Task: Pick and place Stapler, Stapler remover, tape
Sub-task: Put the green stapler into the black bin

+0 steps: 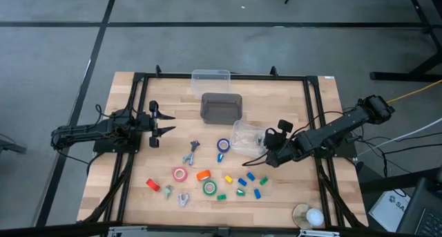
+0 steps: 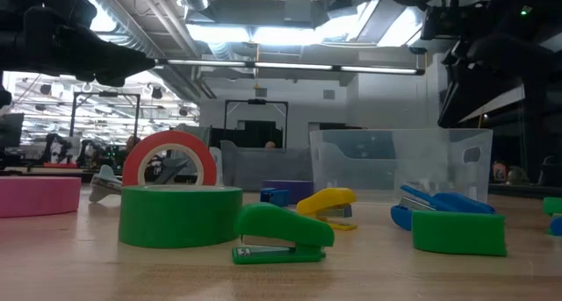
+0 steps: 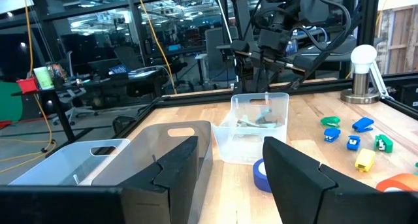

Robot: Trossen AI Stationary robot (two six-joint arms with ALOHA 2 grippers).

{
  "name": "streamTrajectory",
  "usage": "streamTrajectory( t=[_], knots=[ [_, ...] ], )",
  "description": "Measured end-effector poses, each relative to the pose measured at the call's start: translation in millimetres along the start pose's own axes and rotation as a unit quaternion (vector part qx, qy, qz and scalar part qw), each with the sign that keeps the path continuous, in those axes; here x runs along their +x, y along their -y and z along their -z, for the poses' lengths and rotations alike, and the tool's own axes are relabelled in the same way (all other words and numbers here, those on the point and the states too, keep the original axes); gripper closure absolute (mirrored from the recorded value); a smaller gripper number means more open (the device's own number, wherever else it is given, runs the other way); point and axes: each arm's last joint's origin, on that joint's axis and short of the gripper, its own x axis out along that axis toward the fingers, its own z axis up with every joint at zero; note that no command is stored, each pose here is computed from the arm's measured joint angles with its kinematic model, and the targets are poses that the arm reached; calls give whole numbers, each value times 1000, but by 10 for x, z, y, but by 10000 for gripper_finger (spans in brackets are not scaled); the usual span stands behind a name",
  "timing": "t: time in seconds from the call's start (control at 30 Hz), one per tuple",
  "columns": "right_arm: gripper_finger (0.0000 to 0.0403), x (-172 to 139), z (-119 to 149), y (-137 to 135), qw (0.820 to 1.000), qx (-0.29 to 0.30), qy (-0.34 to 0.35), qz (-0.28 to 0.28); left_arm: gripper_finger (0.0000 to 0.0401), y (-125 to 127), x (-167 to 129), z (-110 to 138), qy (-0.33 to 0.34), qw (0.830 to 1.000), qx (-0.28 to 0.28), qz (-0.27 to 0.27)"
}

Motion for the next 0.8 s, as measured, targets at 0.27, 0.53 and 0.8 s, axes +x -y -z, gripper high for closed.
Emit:
streamTrajectory(
  t=[0.27,0.53,0.8],
  knots=[
    [291,-1,-36,-40,999,27,8,-30,232,0,0,-1,0,1000,0,0],
    [280,-216,-240,-204,989,-19,54,-134,232,0,0,0,0,1000,0,0],
    [279,-471,-174,-400,980,-22,71,-183,232,0,0,1,0,1000,0,0]
  ],
)
